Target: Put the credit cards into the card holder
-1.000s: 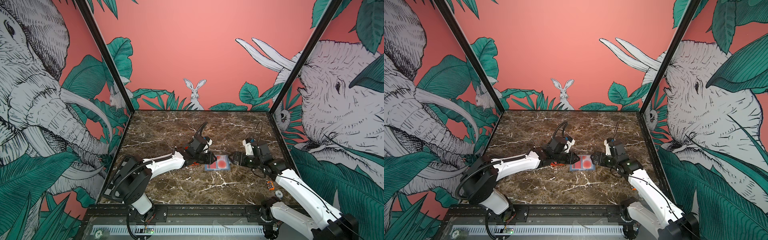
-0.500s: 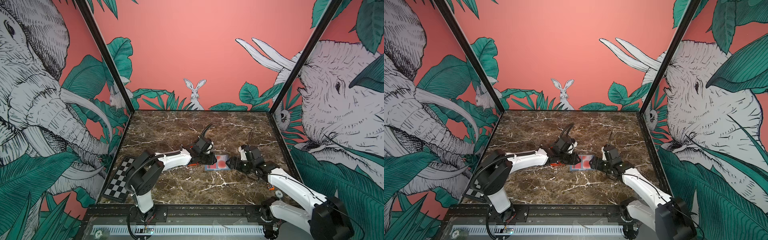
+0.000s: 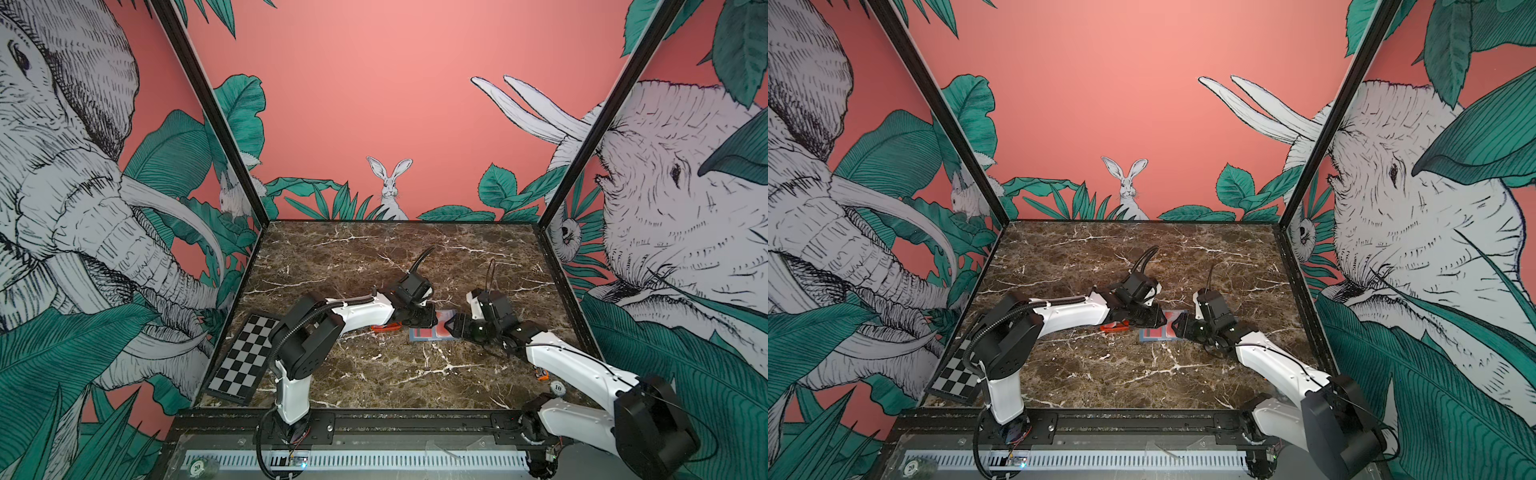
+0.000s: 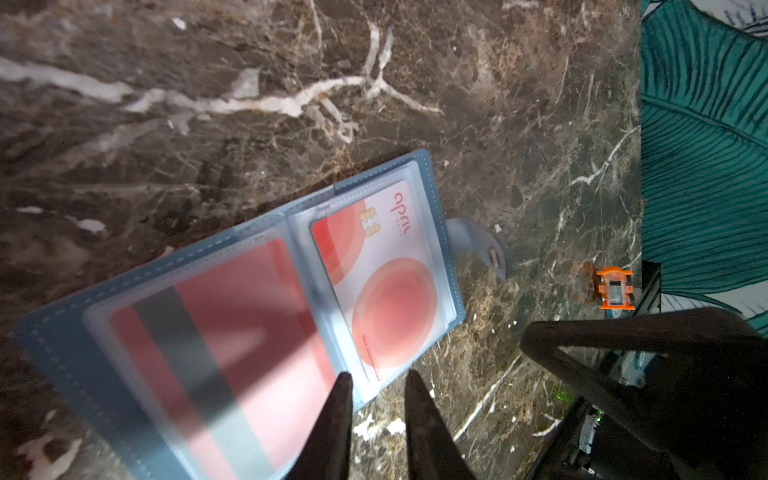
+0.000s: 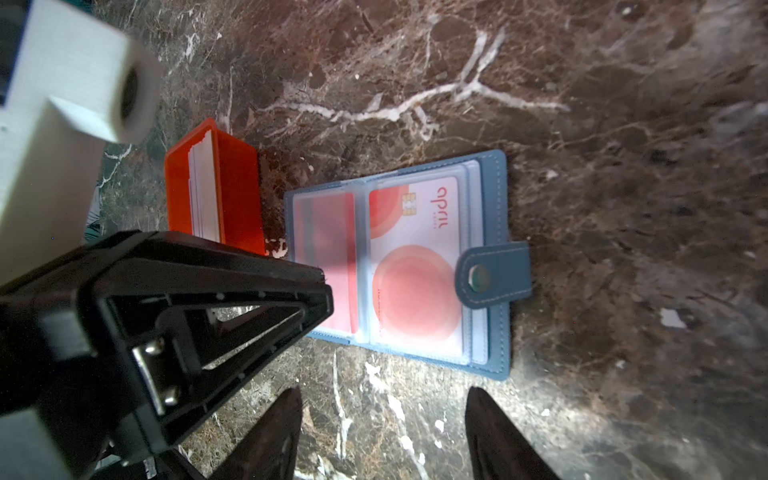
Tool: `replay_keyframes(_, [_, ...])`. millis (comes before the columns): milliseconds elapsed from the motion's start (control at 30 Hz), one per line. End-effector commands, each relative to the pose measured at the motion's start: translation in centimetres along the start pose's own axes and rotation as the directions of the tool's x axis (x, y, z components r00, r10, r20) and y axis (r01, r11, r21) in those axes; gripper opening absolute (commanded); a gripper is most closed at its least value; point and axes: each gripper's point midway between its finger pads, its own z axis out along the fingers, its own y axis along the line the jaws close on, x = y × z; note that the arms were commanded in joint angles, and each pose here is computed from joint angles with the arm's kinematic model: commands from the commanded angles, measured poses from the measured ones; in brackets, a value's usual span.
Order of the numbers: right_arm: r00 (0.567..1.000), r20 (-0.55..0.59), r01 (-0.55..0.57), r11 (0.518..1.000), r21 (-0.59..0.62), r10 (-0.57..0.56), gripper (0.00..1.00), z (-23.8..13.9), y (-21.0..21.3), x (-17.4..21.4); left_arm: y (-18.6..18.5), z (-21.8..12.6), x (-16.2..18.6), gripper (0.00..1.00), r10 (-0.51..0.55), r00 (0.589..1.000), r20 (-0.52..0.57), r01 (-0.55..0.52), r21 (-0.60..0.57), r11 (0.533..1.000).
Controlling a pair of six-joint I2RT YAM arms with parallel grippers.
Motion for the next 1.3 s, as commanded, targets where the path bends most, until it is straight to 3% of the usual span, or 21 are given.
replay_keyframes(0, [1.000,0.016,-0.007,1.000,-0.023,0.008,0.56,0.5,0.5,-0.4,0.0,0.1,0.1,0.23,0.002,1.000,-0.008,-0.002,-0.032,0.999])
replay_keyframes(233, [0.999,0.009,-0.038,0.998,0.044,0.038,0.41,1.3,-1.0,-0.1,0.2,1.0,0.3,0.19,0.004,1.000,-0.020,-0.005,-0.046,0.999])
replay_keyframes(567, [0.999,0.009,-0.036,0.998,0.057,0.036,0.34,1.9,-1.3,-0.4,0.4,2.1,0.3,0.15,0.004,0.999,-0.042,-0.006,-0.054,0.999])
replay_keyframes(1267, [0.999,0.003,-0.045,0.996,0.071,0.045,0.35,2.7,-2.1,-1.0,1.2,3.0,0.9,0.07,-0.010,0.997,-0.073,0.004,-0.086,0.996])
